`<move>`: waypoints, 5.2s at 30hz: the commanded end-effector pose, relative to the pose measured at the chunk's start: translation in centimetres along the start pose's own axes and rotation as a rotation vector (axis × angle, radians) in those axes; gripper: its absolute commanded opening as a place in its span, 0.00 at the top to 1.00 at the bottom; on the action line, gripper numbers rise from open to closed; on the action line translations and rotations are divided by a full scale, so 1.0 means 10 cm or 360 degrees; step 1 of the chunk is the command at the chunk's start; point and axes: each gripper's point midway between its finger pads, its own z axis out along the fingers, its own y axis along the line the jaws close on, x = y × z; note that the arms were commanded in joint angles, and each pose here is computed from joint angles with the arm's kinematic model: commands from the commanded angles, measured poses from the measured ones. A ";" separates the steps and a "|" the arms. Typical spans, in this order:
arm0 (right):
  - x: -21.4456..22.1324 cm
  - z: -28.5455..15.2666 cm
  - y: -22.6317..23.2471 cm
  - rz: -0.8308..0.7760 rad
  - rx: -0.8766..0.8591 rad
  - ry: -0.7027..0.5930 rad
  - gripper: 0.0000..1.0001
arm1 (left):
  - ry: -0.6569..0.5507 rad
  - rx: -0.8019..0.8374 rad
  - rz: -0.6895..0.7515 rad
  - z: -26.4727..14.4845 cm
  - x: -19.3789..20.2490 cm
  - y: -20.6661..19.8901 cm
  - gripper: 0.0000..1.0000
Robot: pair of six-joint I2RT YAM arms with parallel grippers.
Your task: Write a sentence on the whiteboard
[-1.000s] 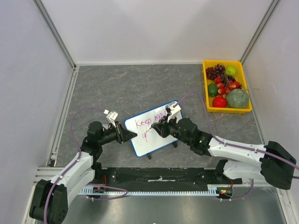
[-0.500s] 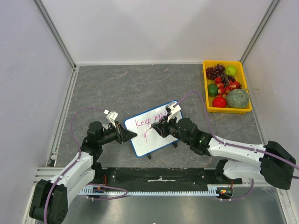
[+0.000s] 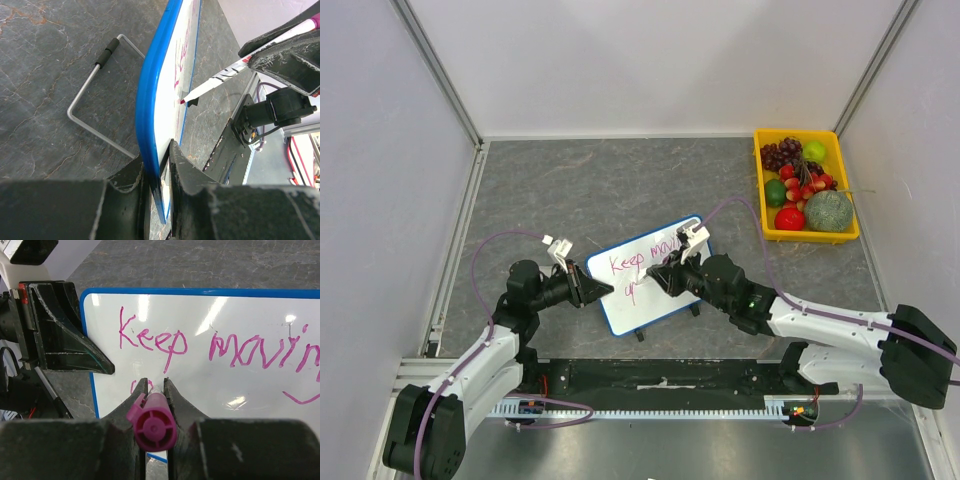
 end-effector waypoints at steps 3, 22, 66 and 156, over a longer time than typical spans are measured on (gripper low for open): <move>0.09 -0.06 -0.13 -0.0037 0.0067 0.0037 1.00 | -0.0059 -0.0075 0.0129 0.01 -0.06 0.12 0.98; 0.11 0.07 0.09 0.0075 -0.0105 0.0028 1.00 | -0.0053 -0.0075 0.0121 0.01 -0.05 0.12 0.98; -0.06 -0.02 -0.17 0.0071 0.0028 -0.0082 1.00 | -0.0060 -0.0074 0.0128 0.01 -0.06 0.12 0.98; -0.16 -0.08 -0.40 0.0043 0.0190 -0.0087 1.00 | -0.0059 -0.0075 0.0124 0.01 -0.06 0.12 0.98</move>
